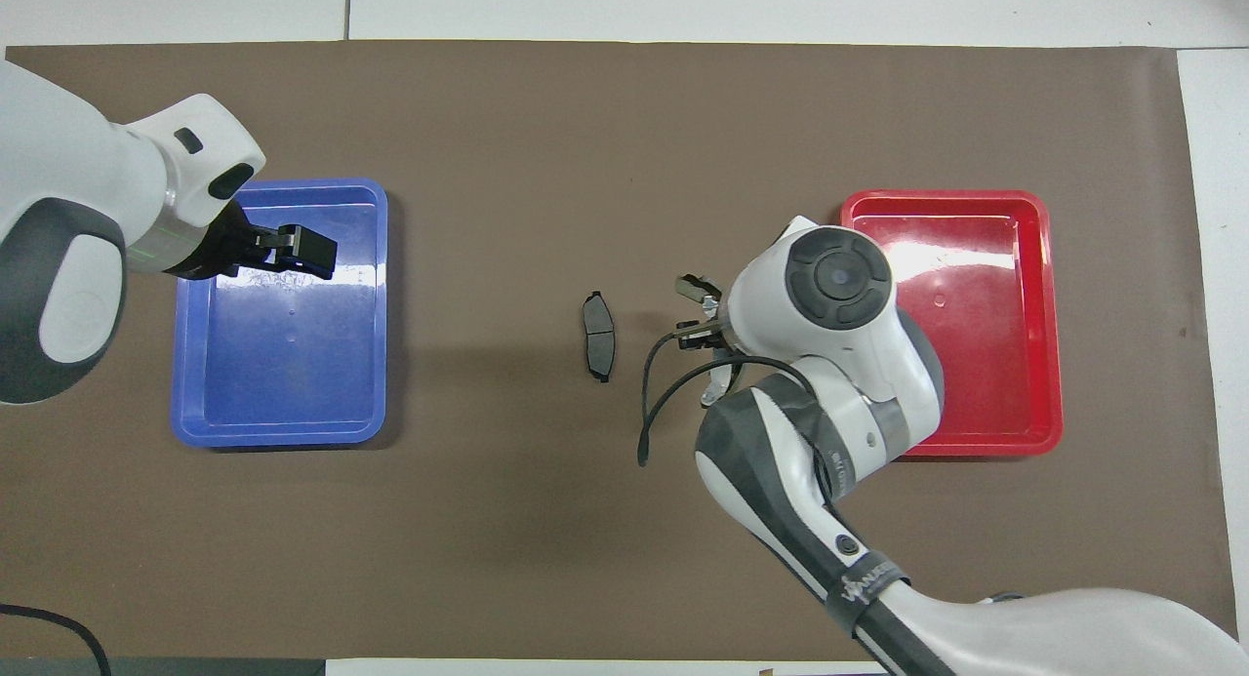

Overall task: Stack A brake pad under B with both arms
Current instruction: 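Bring the right gripper's shoe over the pad while the left gripper withdraws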

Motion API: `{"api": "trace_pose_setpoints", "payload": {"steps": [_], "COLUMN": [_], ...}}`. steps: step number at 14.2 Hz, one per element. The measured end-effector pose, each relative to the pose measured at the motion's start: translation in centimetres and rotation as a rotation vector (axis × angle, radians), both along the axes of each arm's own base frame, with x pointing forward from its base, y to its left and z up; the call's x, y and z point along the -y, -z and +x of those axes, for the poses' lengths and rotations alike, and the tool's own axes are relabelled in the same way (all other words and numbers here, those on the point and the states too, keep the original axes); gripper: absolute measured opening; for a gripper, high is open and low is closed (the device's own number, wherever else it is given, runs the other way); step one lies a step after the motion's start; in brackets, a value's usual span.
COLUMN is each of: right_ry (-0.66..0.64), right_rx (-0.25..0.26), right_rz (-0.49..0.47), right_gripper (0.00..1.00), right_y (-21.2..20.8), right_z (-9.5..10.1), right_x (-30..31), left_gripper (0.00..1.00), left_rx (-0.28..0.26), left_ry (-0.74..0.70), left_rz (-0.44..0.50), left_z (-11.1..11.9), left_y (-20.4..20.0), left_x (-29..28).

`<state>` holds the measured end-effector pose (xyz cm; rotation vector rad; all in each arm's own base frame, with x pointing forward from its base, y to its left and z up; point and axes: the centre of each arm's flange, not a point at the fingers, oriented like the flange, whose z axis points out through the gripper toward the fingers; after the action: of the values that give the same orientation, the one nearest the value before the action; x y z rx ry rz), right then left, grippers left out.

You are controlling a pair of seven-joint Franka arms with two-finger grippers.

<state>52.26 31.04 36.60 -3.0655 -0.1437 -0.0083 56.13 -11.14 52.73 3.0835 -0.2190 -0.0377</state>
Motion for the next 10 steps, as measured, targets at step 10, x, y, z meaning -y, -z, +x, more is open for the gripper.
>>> {"api": "trace_pose_setpoints", "payload": {"steps": [10], "right_ry": [0.054], "right_rx": [0.008], "right_rz": [0.033], "right_gripper": [0.43], "right_y": [4.9], "right_z": [2.0], "right_x": [-6.6], "left_gripper": [1.00], "left_rx": [-0.075], "left_ry": [-0.089], "left_rz": [-0.006], "left_z": [-1.7], "left_y": [-2.1], "left_x": [-10.4]}}
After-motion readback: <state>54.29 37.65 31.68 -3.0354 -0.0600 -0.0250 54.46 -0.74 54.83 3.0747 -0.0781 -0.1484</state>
